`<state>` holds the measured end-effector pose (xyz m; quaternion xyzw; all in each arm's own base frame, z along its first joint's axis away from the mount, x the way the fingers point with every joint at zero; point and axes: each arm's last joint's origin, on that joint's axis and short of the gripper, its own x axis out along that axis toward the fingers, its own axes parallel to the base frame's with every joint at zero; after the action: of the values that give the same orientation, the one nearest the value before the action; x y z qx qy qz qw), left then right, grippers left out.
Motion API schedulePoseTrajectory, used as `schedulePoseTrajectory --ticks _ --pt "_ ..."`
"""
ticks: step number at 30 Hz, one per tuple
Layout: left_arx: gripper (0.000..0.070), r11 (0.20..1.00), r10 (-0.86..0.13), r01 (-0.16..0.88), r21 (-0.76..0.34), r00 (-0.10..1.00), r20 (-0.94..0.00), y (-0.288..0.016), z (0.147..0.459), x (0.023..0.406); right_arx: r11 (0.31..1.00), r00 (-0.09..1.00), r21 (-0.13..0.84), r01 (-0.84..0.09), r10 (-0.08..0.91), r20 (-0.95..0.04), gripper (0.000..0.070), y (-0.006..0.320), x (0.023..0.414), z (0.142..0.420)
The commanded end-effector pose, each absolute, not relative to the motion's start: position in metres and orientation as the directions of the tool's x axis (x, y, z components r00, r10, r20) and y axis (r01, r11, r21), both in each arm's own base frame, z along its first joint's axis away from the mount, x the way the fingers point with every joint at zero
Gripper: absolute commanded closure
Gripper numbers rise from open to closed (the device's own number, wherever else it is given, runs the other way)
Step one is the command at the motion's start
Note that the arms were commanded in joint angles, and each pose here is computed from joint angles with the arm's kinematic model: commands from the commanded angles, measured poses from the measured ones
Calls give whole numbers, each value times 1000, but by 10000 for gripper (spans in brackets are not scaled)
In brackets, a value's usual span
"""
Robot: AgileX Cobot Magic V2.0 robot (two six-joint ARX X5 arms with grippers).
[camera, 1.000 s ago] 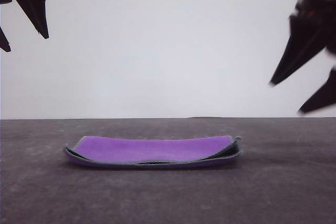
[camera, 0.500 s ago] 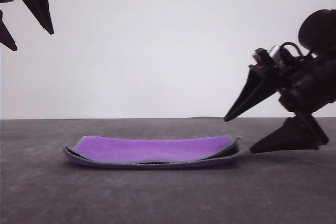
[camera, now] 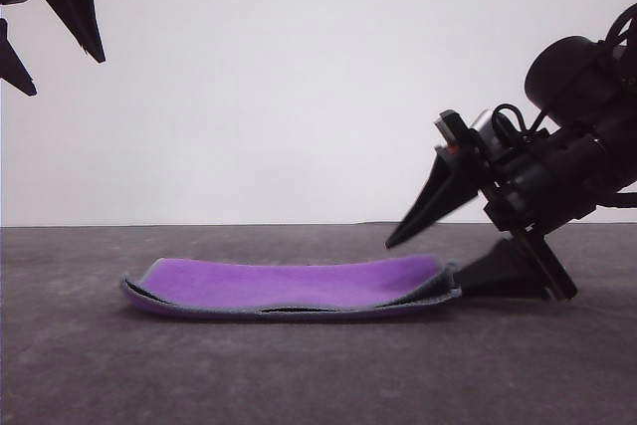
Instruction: Fold clothes
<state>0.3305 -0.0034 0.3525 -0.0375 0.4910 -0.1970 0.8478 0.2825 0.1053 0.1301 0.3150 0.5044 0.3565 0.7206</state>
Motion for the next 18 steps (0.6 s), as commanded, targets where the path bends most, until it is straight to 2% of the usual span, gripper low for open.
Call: schedulePoseTrajectory --ticks 1,6,14,18 --pt "105 919 -374 298 -258 455 -808 -3 356 335 534 222 823 -194 841 -494 628 109 286 129" --pt "105 919 -374 297 -259 452 -810 -3 356 334 507 201 833 -221 860 -470 692 109 287 131" --pt "105 919 -375 297 -260 452 -809 -4 356 334 430 143 844 -321 903 -406 696 134 295 152" --pt "105 918 -378 299 -262 451 -809 -4 356 334 431 139 818 -382 901 -410 696 158 296 164"
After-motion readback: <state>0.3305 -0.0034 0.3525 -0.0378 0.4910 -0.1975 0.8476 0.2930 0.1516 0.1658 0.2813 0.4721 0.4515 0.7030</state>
